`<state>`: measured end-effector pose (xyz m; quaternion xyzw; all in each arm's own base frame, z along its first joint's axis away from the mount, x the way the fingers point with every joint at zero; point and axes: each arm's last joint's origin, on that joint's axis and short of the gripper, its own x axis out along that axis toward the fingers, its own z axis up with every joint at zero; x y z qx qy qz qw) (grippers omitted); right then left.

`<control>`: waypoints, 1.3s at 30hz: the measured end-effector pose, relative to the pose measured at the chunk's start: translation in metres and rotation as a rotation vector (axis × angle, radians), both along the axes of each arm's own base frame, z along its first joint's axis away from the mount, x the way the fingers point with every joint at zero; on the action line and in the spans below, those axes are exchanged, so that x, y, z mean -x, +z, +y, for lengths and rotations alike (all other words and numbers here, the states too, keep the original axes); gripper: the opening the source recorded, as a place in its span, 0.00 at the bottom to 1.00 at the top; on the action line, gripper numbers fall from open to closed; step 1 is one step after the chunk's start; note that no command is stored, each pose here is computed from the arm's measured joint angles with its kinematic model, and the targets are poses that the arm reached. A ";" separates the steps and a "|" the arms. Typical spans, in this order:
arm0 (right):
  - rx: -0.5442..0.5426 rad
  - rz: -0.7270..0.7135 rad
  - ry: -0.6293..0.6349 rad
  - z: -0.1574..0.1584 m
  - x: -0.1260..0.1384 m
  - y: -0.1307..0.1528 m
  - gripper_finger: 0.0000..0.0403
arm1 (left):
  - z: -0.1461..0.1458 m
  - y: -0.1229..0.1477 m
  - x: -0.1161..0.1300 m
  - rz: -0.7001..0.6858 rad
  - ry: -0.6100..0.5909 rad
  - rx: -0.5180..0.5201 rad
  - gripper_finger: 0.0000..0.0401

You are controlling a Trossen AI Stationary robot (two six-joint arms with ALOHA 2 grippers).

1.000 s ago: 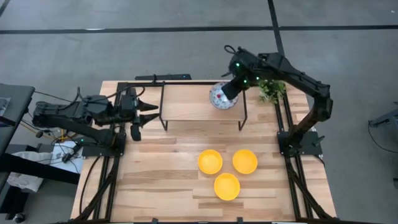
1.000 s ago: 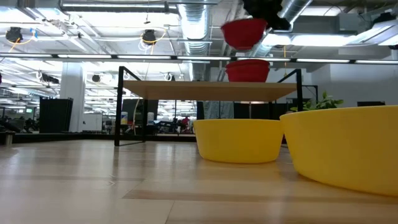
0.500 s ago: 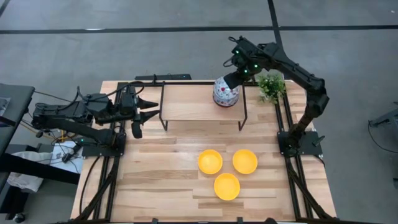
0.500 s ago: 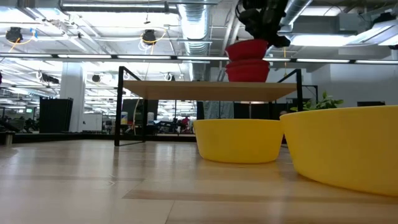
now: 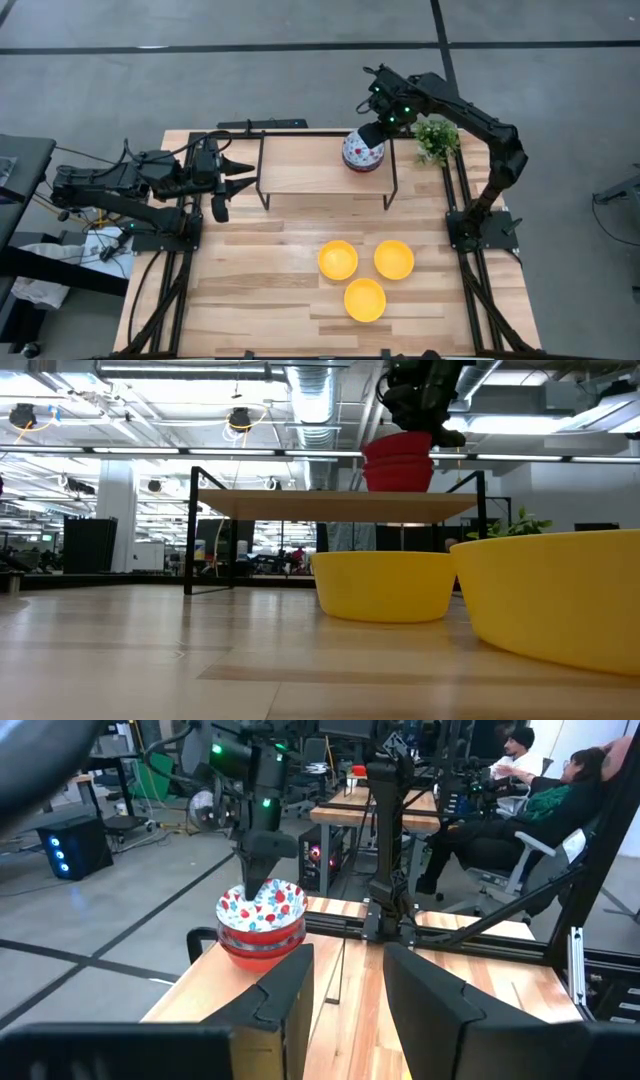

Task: Pick & Place Mini bowls
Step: Stack the red patterned bowl on top of the red patterned bowl on the shelf

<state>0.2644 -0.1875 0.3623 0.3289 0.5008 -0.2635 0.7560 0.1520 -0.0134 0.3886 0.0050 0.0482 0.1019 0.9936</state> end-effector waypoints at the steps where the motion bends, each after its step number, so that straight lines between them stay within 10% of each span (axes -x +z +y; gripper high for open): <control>1: -0.003 0.004 0.000 0.000 0.000 -0.001 0.00 | 0.000 0.000 0.000 0.000 0.000 0.000 0.30; 39: 0.005 0.007 0.013 0.002 -0.002 -0.003 0.06 | 0.000 0.000 0.000 0.003 -0.001 -0.011 0.30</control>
